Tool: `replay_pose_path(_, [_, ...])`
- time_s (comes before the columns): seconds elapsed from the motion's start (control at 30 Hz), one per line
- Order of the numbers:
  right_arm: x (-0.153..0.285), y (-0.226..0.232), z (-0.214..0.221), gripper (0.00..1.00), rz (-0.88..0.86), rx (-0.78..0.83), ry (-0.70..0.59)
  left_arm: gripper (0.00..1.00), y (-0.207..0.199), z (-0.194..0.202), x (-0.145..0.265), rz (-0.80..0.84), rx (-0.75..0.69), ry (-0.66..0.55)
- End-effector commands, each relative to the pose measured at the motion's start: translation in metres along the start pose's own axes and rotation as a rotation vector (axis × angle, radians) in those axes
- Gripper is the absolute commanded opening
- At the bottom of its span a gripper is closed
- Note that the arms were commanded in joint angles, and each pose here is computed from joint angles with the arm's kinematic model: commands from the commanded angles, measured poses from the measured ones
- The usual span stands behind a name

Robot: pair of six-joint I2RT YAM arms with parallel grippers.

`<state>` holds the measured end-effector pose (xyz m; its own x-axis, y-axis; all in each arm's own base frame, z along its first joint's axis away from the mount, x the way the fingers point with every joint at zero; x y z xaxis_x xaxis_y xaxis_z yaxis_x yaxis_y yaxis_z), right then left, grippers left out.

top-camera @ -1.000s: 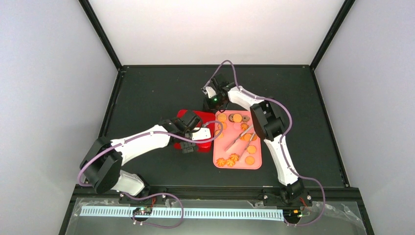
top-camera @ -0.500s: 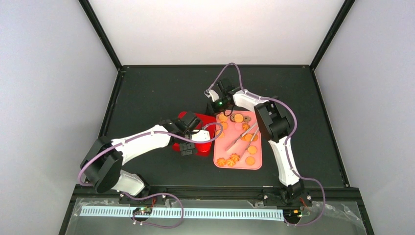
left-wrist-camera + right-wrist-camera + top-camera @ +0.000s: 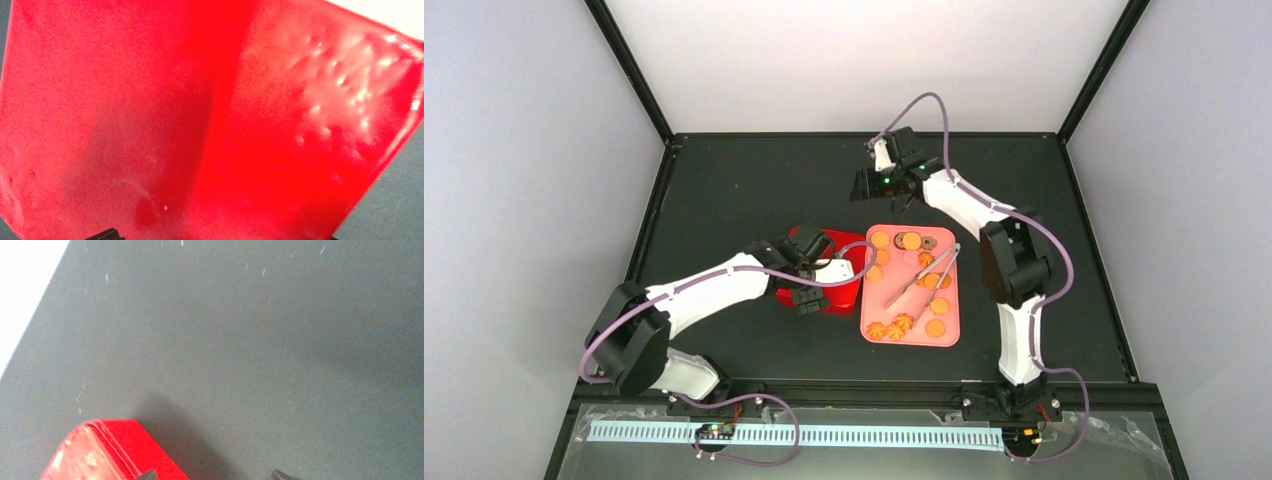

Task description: Pack the cookies

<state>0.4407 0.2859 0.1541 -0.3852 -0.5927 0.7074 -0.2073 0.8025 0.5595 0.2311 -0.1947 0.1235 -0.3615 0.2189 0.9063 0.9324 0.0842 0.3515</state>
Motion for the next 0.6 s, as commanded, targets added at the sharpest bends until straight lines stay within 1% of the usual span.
replay_pose_path(0.0, [0.039, 0.012, -0.031, 0.60, 0.039, 0.005, -0.189, 0.99, 0.013, -0.016, 0.025, -0.004, 0.035, -0.114])
replay_pose_path(0.1, [0.057, 0.010, -0.023, 0.60, 0.042, 0.003, -0.244, 0.99, 0.009, -0.018, 0.030, 0.020, 0.030, -0.143])
replay_pose_path(0.2, [0.071, 0.014, -0.001, 0.55, -0.061, 0.001, -0.257, 0.99, 0.008, -0.016, 0.025, 0.024, 0.030, -0.130])
replay_pose_path(0.23, [0.070, 0.011, 0.014, 0.52, -0.091, -0.008, -0.229, 0.99, 0.008, -0.015, 0.023, 0.021, 0.030, -0.124])
replay_pose_path(0.37, [0.081, 0.019, 0.049, 0.38, -0.252, -0.014, -0.199, 0.99, 0.014, -0.013, 0.029, 0.020, 0.056, -0.143])
replay_pose_path(0.47, [0.084, 0.029, 0.070, 0.33, -0.320, 0.016, -0.157, 0.99, 0.026, -0.012, 0.040, 0.028, 0.093, -0.160])
replay_pose_path(0.57, [0.077, 0.038, 0.084, 0.30, -0.370, 0.035, -0.092, 0.99, 0.040, -0.002, 0.050, 0.056, 0.157, -0.174])
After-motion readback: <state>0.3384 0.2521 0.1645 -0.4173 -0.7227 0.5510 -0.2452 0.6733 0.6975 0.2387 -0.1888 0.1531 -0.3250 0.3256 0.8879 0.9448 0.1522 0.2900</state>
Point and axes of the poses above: each gripper's point midway between its finger pads, its own x axis back along the fingers, its own y axis along the line the jaws close on, z = x × y, the point moved 5 cm from there along x, back along the fingers, and after that the axes turned 13 degrees about -x, right-handed, at the moved point
